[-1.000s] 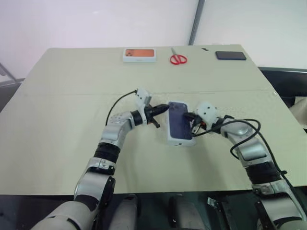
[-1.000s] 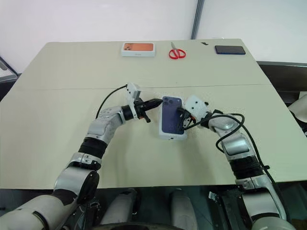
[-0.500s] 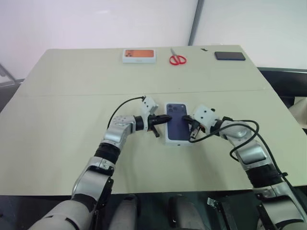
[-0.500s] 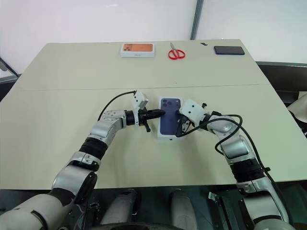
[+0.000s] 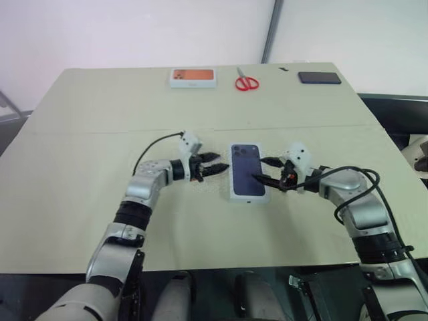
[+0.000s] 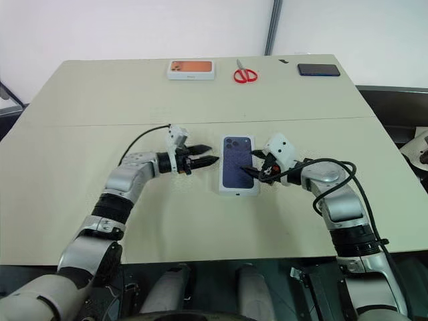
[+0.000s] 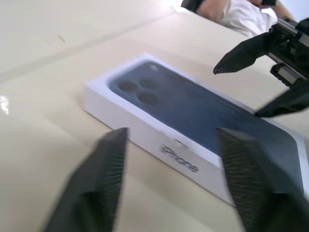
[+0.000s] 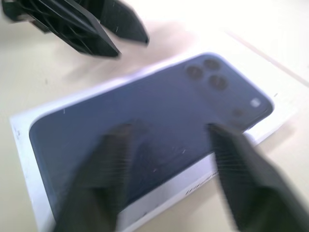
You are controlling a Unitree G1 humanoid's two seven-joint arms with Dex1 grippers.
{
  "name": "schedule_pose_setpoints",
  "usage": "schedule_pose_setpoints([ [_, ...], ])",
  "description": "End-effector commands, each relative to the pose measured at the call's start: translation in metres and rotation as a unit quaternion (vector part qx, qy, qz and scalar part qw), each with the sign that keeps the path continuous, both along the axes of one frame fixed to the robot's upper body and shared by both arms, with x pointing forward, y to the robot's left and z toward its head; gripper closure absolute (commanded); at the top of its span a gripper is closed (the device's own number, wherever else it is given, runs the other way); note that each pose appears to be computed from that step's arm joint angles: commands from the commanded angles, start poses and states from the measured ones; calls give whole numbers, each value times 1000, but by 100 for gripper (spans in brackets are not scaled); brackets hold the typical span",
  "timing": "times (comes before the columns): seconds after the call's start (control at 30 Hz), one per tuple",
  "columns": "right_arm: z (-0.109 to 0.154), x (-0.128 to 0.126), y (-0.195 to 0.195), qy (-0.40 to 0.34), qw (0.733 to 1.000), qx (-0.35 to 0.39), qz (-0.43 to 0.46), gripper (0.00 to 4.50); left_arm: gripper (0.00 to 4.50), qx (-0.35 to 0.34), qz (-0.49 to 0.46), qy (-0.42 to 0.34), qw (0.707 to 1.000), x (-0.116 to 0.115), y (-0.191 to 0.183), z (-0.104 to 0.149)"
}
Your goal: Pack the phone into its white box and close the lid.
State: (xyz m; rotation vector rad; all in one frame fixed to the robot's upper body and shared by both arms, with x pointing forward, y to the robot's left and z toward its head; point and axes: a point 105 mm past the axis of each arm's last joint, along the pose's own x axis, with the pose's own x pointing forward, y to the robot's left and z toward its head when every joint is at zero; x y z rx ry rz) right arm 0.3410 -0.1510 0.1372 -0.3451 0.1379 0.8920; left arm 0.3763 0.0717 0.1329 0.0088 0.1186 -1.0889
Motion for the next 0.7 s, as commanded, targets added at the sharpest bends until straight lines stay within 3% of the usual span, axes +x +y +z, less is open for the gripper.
schedule_pose_setpoints([
  [0.03, 20, -3, 0, -47, 999, 3, 18, 0, 6, -7, 20, -21, 1000, -4, 29, 15],
  [0.2, 15, -17, -3, -61, 998, 27, 23, 0, 6, 10, 101, -15, 995, -14, 90, 1],
  [0.5, 15, -47, -29, -56, 998, 19, 37, 0, 6, 28, 180, -33, 983, -43, 149, -1],
  [0.7, 13, -60, -47, -35, 999, 21, 32, 0, 6, 39, 195, -19, 980, -63, 169, -8],
])
